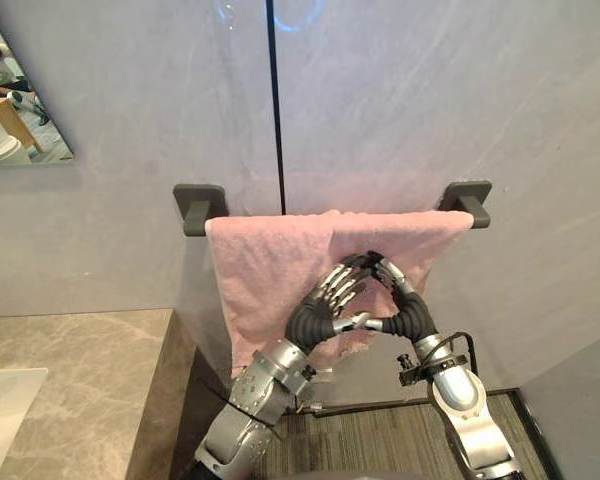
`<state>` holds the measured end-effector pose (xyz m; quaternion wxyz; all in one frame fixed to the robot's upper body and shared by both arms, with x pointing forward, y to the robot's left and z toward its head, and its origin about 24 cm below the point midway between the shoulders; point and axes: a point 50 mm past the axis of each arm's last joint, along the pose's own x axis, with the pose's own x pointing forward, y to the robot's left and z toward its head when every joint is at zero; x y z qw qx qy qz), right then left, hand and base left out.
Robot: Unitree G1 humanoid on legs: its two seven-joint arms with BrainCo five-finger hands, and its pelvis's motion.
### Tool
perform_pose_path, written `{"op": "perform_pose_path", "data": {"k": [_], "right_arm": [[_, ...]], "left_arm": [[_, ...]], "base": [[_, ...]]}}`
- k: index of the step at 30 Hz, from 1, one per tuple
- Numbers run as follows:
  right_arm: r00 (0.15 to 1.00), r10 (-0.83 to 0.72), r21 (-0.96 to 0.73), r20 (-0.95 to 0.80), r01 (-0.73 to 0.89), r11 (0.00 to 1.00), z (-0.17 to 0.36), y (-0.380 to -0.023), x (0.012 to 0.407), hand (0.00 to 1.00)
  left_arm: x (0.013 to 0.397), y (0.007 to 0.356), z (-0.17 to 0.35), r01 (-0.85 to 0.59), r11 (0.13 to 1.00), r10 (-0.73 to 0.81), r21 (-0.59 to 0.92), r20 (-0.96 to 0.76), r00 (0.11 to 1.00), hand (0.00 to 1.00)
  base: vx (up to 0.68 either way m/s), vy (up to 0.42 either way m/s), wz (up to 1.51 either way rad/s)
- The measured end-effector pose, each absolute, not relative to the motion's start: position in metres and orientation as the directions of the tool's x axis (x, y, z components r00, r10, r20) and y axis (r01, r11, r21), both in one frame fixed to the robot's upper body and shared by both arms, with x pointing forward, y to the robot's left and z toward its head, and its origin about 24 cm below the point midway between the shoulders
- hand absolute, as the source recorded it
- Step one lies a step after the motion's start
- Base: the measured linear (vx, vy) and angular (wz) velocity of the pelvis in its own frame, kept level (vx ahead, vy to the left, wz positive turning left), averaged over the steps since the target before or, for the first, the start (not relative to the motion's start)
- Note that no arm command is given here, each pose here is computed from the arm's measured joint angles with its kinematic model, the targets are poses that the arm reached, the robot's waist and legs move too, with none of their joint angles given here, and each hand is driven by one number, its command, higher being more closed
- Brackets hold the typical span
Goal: Organize washtable
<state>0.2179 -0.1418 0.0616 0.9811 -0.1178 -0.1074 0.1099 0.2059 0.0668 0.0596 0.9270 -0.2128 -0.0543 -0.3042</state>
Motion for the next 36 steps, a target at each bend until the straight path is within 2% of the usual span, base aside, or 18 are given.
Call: {"op": "perform_pose_path", "data": {"k": [7,14,20,29,34,36], "right_arm": [[0.984,0.080,-0.244,0.161,-0.039,0.969,0.055,-0.160,0.218,0.00],[0.991,-0.070,-0.238,0.110,0.095,0.967,0.044,-0.178,0.203,0.00],[0.973,-0.172,-0.207,0.153,0.202,0.957,0.056,-0.187,0.188,0.00],[0.961,-0.265,-0.203,0.075,0.275,0.940,0.043,-0.191,0.163,0.00],[0.961,-0.278,-0.240,-0.011,0.267,0.933,0.024,-0.191,0.156,0.00],[0.954,-0.282,-0.262,-0.101,0.248,0.933,0.004,-0.191,0.151,0.00]], "left_arm": [[0.206,0.094,0.046,0.434,0.808,-0.401,-0.398,0.167,0.901,0.00],[0.200,0.113,0.037,0.305,0.859,-0.280,-0.412,0.122,0.952,0.00],[0.188,0.130,0.039,0.202,0.886,-0.167,-0.417,0.118,0.979,0.00],[0.167,0.148,0.016,-0.011,0.916,0.004,-0.402,-0.019,1.000,0.00],[0.161,0.150,-0.006,-0.059,0.927,0.016,-0.369,-0.118,0.993,0.00],[0.158,0.149,-0.018,-0.079,0.937,0.019,-0.340,-0.177,0.984,0.00]], "base": [[0.00,0.000,0.00],[0.00,0.000,0.00],[-0.04,-0.023,-0.01],[-0.04,-0.011,0.00],[-0.01,-0.006,0.02],[0.00,0.000,0.00]]}}
